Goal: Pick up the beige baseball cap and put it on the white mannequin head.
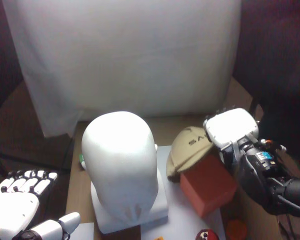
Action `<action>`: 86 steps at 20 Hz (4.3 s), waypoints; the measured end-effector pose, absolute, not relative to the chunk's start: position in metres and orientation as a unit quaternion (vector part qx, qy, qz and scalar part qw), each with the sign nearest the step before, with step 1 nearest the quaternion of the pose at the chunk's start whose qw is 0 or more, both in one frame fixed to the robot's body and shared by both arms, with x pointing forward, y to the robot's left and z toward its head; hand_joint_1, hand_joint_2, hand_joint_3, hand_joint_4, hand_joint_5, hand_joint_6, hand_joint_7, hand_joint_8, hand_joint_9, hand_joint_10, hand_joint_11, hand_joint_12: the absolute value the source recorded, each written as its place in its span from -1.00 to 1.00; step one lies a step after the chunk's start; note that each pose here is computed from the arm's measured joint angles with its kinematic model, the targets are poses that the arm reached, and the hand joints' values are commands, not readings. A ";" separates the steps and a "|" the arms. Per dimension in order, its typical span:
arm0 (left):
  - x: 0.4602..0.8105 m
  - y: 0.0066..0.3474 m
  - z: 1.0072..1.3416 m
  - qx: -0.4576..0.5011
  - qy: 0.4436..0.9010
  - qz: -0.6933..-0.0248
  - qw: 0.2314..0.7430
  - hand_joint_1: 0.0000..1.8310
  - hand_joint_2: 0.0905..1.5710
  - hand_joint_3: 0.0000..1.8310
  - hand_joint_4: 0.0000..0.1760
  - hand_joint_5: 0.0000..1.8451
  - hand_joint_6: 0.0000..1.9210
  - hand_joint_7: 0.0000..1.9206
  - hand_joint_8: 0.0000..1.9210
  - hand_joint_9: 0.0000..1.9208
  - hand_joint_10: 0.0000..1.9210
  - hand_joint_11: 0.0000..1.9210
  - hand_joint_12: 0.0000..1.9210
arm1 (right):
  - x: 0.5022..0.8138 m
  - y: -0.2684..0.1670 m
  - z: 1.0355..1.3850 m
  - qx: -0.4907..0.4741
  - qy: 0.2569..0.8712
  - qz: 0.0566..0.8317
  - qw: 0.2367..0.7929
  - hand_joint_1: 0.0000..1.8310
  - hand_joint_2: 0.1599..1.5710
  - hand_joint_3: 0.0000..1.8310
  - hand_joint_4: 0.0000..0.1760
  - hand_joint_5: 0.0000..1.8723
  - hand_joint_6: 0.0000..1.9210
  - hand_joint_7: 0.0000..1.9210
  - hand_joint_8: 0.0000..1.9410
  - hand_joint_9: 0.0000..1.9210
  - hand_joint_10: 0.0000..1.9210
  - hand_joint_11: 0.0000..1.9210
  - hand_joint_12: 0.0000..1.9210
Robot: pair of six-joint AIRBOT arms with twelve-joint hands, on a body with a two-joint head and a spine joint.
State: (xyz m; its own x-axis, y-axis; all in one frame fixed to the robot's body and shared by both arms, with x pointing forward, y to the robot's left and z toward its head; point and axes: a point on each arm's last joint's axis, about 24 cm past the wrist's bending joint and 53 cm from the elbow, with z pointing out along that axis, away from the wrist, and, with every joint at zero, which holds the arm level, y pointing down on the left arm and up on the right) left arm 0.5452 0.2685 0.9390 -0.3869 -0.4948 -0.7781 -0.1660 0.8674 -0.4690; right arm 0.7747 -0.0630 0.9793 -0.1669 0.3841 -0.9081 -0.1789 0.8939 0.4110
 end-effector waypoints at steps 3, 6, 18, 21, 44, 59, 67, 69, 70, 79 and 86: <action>0.544 0.270 0.938 -0.211 0.816 -0.162 0.513 -1.00 0.48 -1.00 -1.00 -0.91 -1.00 -0.92 -1.00 -0.94 -1.00 -1.00 -0.65 | 0.782 -0.064 1.003 0.080 0.707 0.222 0.667 0.49 0.42 -1.00 -1.00 -0.16 0.06 -0.02 0.10 -0.12 0.54 -0.16 0.60; 0.542 0.273 0.936 -0.215 0.817 -0.160 0.510 -1.00 0.48 -1.00 -1.00 -0.91 -1.00 -0.92 -1.00 -0.94 -1.00 -1.00 -0.65 | 0.787 -0.065 1.021 0.090 0.692 0.227 0.679 0.49 0.42 -1.00 -1.00 -0.15 0.06 -0.02 0.10 -0.13 0.55 -0.15 0.60; 0.541 0.275 0.936 -0.217 0.816 -0.158 0.512 -1.00 0.47 -1.00 -1.00 -0.91 -1.00 -0.91 -1.00 -0.93 -1.00 -1.00 -0.60 | 0.787 -0.040 1.091 0.120 0.650 0.286 0.694 0.49 0.42 -1.00 -1.00 -0.14 0.06 -0.04 0.13 -0.13 0.53 -0.15 0.58; 0.540 0.276 0.936 -0.217 0.815 -0.157 0.513 -1.00 0.47 -1.00 -1.00 -0.92 -1.00 -0.92 -1.00 -0.93 -1.00 -1.00 -0.61 | 0.785 -0.035 1.109 0.130 0.638 0.302 0.696 0.49 0.42 -1.00 -1.00 -0.14 0.06 -0.04 0.13 -0.13 0.52 -0.15 0.58; 0.535 0.277 0.934 -0.216 0.818 -0.154 0.510 -1.00 0.48 -1.00 -1.00 -0.89 -1.00 -0.93 -1.00 -0.95 -1.00 -1.00 -0.71 | 0.687 0.061 1.266 0.020 0.455 0.480 0.750 0.49 0.43 -1.00 -1.00 -0.16 0.08 -0.05 0.14 -0.13 0.53 -0.17 0.57; 0.534 0.280 0.936 -0.215 0.815 -0.154 0.516 -1.00 0.49 -1.00 -1.00 -0.91 -1.00 -0.94 -1.00 -0.97 -1.00 -1.00 -0.77 | 0.588 0.105 1.190 -0.109 0.517 0.534 0.660 0.49 0.42 -1.00 -1.00 -0.16 0.08 -0.05 0.12 -0.11 0.53 -0.16 0.58; 0.532 0.283 0.936 -0.216 0.814 -0.153 0.517 -1.00 0.49 -1.00 -1.00 -0.89 -1.00 -0.91 -1.00 -0.95 -1.00 -1.00 -0.70 | 0.604 0.085 1.146 -0.057 0.594 0.495 0.632 0.49 0.42 -1.00 -1.00 -0.15 0.07 -0.05 0.13 -0.12 0.53 -0.15 0.58; 0.531 0.286 0.935 -0.224 0.813 -0.150 0.516 -1.00 0.49 -1.00 -1.00 -0.90 -1.00 -0.92 -1.00 -0.95 -1.00 -1.00 -0.70 | 0.603 0.083 1.143 -0.057 0.597 0.493 0.631 0.49 0.43 -1.00 -1.00 -0.16 0.07 -0.05 0.13 -0.12 0.53 -0.16 0.57; 0.531 0.286 0.936 -0.223 0.812 -0.152 0.517 -1.00 0.49 -1.00 -1.00 -0.90 -1.00 -0.93 -1.00 -0.95 -1.00 -1.00 -0.71 | 0.602 0.084 1.140 -0.060 0.599 0.493 0.629 0.49 0.43 -1.00 -1.00 -0.16 0.07 -0.05 0.13 -0.12 0.53 -0.17 0.57; 0.532 0.284 0.937 -0.220 0.812 -0.155 0.519 -1.00 0.49 -1.00 -1.00 -0.89 -1.00 -0.93 -1.00 -0.96 -1.00 -1.00 -0.68 | 0.576 0.084 1.120 -0.068 0.616 0.485 0.616 0.49 0.43 -1.00 -1.00 -0.17 0.08 -0.06 0.13 -0.11 0.53 -0.15 0.58; 0.532 0.283 0.937 -0.219 0.812 -0.156 0.519 -1.00 0.49 -1.00 -1.00 -0.89 -1.00 -0.92 -1.00 -0.94 -1.00 -1.00 -0.61 | 0.560 0.076 1.113 -0.064 0.619 0.490 0.610 0.49 0.43 -1.00 -1.00 -0.17 0.09 -0.06 0.13 -0.11 0.53 -0.17 0.57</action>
State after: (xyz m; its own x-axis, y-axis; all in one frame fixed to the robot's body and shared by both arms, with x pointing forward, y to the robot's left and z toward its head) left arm 0.5316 0.2832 0.9371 -0.3657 -0.5172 -0.7738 -0.1941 0.8555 -0.4800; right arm 0.5604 0.0761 1.1134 -0.2468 0.5195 -0.8180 -0.6775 0.5111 0.5290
